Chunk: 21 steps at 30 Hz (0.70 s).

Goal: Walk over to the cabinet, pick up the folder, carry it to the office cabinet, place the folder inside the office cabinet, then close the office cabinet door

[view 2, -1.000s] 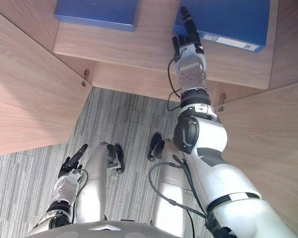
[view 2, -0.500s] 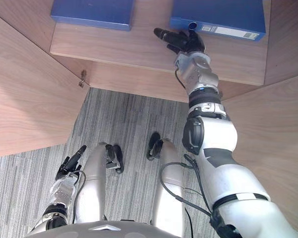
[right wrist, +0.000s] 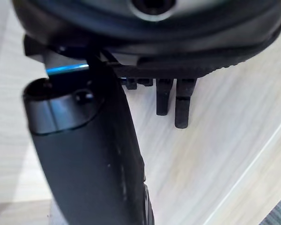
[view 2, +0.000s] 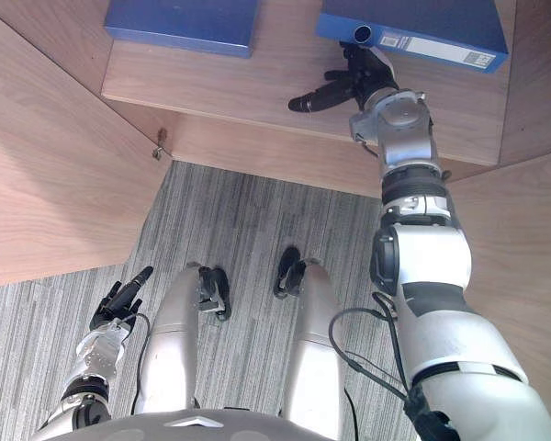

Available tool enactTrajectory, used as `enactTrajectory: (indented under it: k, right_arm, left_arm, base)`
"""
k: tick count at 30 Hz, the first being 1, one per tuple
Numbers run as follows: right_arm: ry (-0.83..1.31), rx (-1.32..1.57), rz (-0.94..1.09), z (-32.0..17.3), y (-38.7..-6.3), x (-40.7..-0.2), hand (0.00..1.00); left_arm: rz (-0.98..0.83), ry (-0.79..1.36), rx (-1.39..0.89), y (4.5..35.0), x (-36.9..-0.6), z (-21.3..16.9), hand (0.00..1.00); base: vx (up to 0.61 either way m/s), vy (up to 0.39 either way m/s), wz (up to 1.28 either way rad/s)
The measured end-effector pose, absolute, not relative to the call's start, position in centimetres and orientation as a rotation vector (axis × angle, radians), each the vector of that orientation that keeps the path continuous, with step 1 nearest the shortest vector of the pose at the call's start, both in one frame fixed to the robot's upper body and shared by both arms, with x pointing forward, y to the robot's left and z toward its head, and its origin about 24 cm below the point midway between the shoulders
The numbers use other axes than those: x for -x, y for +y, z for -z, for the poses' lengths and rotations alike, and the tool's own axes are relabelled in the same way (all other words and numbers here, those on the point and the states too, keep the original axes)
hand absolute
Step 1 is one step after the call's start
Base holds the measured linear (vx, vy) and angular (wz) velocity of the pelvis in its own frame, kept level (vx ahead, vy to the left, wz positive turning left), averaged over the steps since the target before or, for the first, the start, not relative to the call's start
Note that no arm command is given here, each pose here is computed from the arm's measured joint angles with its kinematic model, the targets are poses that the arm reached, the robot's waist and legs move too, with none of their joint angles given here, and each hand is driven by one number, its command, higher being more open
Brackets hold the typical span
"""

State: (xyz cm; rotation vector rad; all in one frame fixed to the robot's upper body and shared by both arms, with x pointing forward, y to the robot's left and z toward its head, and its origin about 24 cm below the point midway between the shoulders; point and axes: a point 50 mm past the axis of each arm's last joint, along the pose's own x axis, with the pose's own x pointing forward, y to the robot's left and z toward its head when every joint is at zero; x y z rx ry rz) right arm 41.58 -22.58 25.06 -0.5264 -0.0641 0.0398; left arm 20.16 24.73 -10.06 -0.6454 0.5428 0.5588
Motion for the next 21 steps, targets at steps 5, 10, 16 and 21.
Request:
enactTrajectory:
  k: [5,10,16,21]
  right_arm:
    - [-0.059,0.756,-0.073,-24.8,-22.5,-41.2,1.00]
    - [-0.046,0.971,-0.123,-23.4,-22.0,-40.7,1.00]
    - [0.029,1.214,-0.291,-18.8,-20.1,-39.8,1.00]
    - [0.073,1.372,-0.376,-16.1,-19.9,-38.9,1.00]
  left_arm:
    - [-0.544,0.552,0.608,25.0,-20.1,10.0,1.00]
    - [-0.515,0.576,0.601,24.5,-20.0,10.3,1.00]
    - [-0.495,0.637,0.573,23.9,-18.6,11.3,1.00]
    - [-0.441,0.690,0.541,22.8,-18.1,11.9,1.00]
  base:
    - [0.00,0.000,0.00]
    - [0.00,0.000,0.00]
    - [0.01,0.003,-0.04]
    - [0.00,0.003,-0.02]
